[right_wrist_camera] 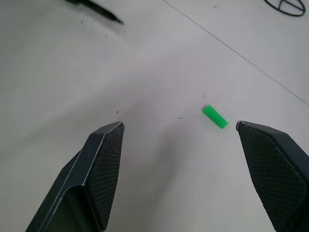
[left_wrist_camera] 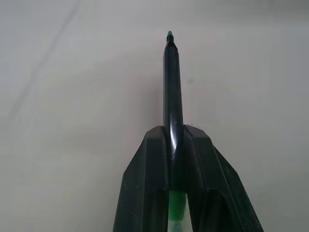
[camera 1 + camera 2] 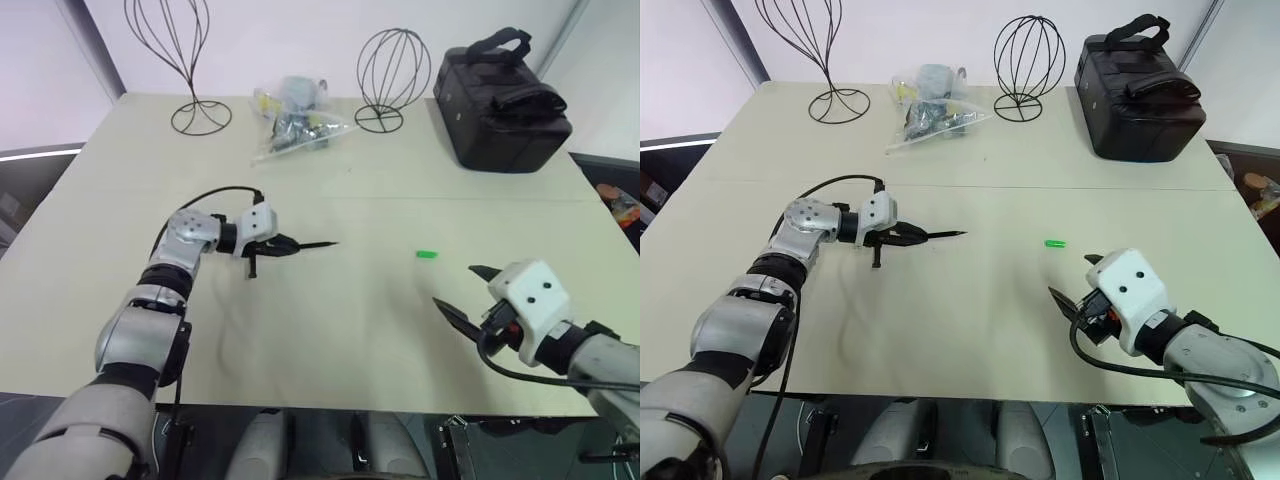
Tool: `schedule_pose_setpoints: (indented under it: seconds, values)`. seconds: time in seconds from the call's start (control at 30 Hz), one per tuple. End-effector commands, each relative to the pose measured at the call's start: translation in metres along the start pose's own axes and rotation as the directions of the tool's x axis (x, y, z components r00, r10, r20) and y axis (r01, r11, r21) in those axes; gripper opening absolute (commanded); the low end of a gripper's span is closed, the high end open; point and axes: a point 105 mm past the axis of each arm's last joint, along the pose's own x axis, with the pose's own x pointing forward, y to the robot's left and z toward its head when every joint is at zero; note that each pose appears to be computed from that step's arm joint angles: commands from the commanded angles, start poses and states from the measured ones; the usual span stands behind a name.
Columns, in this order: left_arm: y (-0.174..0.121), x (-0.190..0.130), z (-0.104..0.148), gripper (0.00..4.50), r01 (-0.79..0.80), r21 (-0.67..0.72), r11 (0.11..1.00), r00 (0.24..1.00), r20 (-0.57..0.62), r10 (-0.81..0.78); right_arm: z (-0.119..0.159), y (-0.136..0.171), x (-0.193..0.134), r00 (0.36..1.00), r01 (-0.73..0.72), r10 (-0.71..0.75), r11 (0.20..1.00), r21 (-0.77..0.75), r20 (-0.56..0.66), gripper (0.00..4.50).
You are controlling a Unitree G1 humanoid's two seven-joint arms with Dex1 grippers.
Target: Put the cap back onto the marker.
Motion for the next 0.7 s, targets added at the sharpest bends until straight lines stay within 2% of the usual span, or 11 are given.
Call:
schedule_pose_setpoints:
  seconds: [0.03,0.27,0.37,0.7]
  values:
    - [0.011,-0.009,0.024,0.09,-0.033,0.092,0.995,0.996,0.080,0.026,0.003,-0.019,0.003,0.999,0.018,-0.017,0.999,-0.045,0.027,3.81]
    - [0.004,-0.013,0.048,0.09,0.024,0.172,0.985,0.990,0.130,-0.047,-0.011,-0.048,0.029,0.994,-0.095,0.098,0.994,-0.059,0.046,3.81]
    - [-0.002,-0.017,0.057,0.09,0.057,0.183,0.981,0.987,0.139,-0.083,-0.021,-0.050,0.045,0.978,-0.200,0.204,0.977,-0.077,0.041,3.81]
    - [-0.012,-0.025,0.060,0.09,0.045,0.174,0.984,0.990,0.121,-0.067,-0.027,-0.058,0.081,0.931,-0.348,0.362,0.918,-0.191,0.039,3.81]
